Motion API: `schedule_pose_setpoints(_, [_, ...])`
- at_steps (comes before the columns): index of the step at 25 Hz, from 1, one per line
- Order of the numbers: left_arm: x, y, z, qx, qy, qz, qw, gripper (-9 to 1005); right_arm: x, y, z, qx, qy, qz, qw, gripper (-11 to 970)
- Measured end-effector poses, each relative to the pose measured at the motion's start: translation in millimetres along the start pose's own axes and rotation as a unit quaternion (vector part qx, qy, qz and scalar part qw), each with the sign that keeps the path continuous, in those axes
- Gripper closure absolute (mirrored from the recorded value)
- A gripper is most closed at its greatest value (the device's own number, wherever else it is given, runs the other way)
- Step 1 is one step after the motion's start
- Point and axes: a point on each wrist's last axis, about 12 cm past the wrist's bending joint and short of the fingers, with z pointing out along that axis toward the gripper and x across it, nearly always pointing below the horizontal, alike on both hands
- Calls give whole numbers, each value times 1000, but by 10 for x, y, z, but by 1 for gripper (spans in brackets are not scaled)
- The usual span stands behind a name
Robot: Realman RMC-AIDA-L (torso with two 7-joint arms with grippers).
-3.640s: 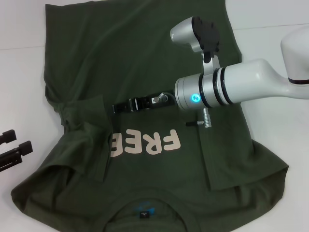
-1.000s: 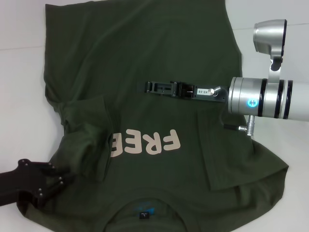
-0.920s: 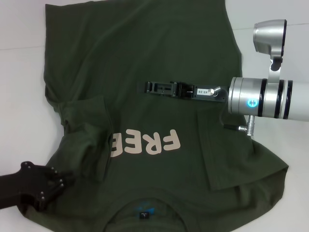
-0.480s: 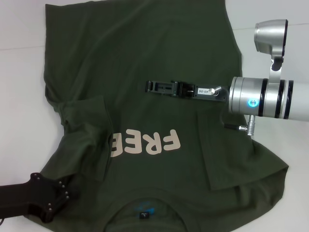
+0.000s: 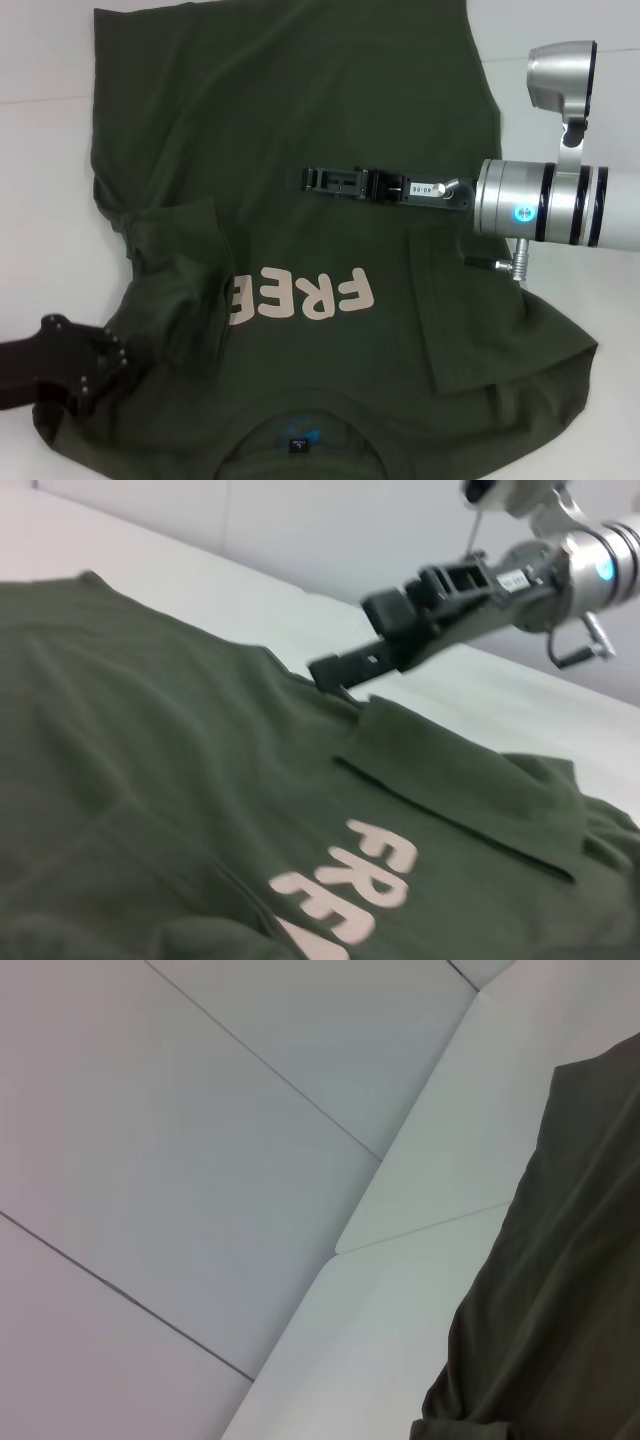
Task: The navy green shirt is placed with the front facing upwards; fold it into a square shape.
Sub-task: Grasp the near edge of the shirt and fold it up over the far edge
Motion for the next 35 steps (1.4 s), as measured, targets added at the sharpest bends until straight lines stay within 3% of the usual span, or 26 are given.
schedule_pose_setpoints(12, [-103,195,209,-47,9,-5,999,964,-4,0,-2,0,-1,-1,1000,84])
schedule_pose_setpoints(35, [-25,141,543,-19,53,-3,998,965,23,-16,-27,2,-2,0,1000,84])
